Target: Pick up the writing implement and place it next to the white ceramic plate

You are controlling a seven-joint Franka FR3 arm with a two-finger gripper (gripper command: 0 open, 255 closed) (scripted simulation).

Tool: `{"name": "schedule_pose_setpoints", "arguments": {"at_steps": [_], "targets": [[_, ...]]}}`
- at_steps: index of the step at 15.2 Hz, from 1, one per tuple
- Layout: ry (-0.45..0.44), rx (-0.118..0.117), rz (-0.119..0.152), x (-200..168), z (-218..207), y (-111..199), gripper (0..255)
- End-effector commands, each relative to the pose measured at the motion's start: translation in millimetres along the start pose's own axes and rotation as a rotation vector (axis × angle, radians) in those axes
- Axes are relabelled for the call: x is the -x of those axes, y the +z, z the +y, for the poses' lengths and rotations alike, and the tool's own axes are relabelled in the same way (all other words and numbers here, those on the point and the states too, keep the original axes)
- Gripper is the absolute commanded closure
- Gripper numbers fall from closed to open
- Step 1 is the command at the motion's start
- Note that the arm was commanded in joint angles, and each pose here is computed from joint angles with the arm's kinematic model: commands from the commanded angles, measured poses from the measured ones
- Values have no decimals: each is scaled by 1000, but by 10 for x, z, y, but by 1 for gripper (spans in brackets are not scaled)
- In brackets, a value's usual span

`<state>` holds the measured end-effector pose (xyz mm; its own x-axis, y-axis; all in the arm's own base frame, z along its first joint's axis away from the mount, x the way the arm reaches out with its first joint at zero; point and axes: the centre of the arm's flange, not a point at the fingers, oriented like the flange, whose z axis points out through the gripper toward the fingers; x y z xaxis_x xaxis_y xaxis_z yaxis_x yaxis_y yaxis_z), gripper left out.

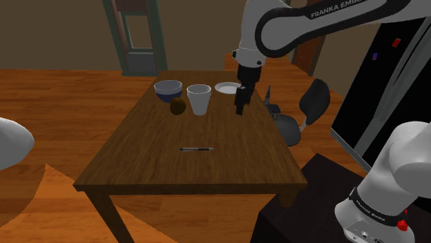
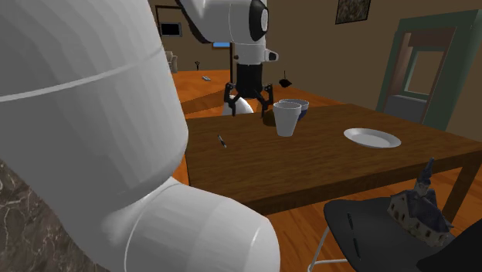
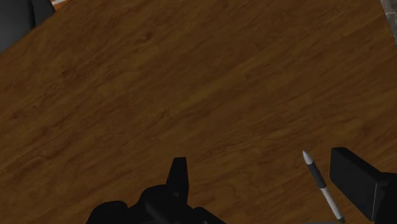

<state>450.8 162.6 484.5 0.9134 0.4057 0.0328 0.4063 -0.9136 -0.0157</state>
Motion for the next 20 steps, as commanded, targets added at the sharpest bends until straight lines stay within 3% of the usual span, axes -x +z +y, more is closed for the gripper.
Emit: {"name": "schedule_pose_setpoints", "arguments": {"at_steps": [1,15,20], "targets": [[-58,10,-1,-169,-127,130,0],[-453,82,-17,-1249,-1354,1121,0],[-472,86,-18,-1287,-1402,1381,0]]}}
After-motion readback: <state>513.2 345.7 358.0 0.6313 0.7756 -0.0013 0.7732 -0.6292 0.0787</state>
